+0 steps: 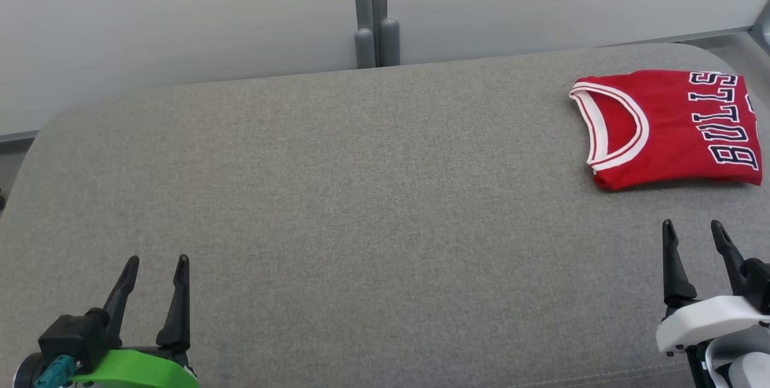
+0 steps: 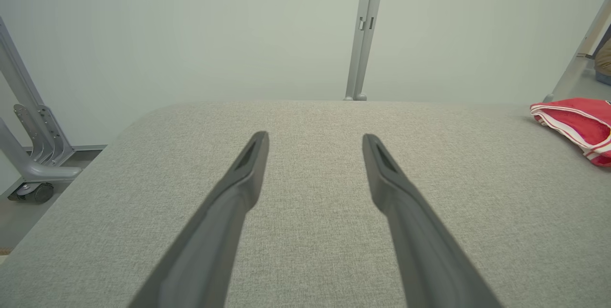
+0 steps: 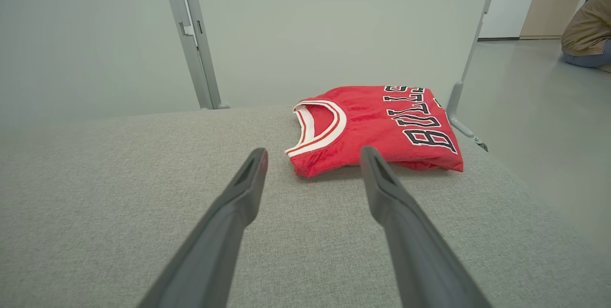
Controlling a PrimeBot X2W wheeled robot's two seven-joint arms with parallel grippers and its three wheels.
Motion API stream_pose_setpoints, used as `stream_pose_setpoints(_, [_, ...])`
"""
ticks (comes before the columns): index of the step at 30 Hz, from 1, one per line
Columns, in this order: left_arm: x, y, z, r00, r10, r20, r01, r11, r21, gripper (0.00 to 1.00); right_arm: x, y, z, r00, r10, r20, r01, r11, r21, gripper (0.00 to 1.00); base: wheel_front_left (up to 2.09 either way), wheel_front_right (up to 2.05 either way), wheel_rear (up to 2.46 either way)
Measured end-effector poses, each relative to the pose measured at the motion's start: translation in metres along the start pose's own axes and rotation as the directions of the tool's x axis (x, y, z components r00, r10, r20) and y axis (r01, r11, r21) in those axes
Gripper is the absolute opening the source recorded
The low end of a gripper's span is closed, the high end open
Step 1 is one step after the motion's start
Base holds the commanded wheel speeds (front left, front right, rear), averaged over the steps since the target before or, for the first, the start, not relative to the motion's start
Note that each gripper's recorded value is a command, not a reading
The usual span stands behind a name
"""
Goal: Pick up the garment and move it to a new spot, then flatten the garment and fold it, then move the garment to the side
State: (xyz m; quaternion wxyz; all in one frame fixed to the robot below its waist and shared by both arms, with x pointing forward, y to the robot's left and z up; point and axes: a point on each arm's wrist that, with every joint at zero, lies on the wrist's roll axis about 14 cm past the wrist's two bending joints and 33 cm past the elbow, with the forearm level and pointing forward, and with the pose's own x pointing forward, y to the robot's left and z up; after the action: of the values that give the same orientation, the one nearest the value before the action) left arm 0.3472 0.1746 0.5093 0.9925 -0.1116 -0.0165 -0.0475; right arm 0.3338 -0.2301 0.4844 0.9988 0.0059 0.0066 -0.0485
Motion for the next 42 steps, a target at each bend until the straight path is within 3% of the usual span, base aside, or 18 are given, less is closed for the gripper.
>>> stream_pose_setpoints(19, [-0.012, 0.015, -0.002, 0.999, 0.049, -0.018, -0.049, 0.999, 0.003, 1.00, 0.013, 0.018, 0.011, 0.997, 0.062, 0.035, -0.062, 0.998, -0.026, 1.00, 0.00, 0.00, 0.00])
stream_pose_setpoints(20, [-0.012, 0.015, -0.002, 0.999, 0.051, -0.018, -0.051, 0.999, 0.000, 0.00, 0.014, 0.020, 0.011, 0.997, 0.070, 0.034, -0.069, 0.997, -0.028, 0.00, 0.00, 0.00, 0.00])
stream_pose_setpoints(26, [-0.022, 0.007, -0.033, 0.992, 0.068, -0.106, -0.074, 0.996, -0.049, 0.00, -0.002, 0.033, -0.023, 0.995, 0.065, -0.071, -0.063, 0.998, 0.030, 0.00, 0.00, 0.00, 0.00])
stream_pose_setpoints(35, [-0.021, 0.009, -0.036, 0.988, 0.088, -0.128, -0.108, 0.982, -0.156, 0.00, -0.003, 0.029, -0.029, 0.993, 0.044, -0.106, -0.030, 0.991, 0.134, 0.00, 0.00, 0.00, 0.00])
stream_pose_setpoints(42, [-0.020, 0.012, -0.039, 0.984, 0.099, -0.147, -0.132, 0.962, -0.238, 0.00, -0.001, 0.027, -0.032, 0.990, 0.024, -0.136, 0.012, 0.965, 0.262, 0.00, 0.00, 0.00, 0.00])
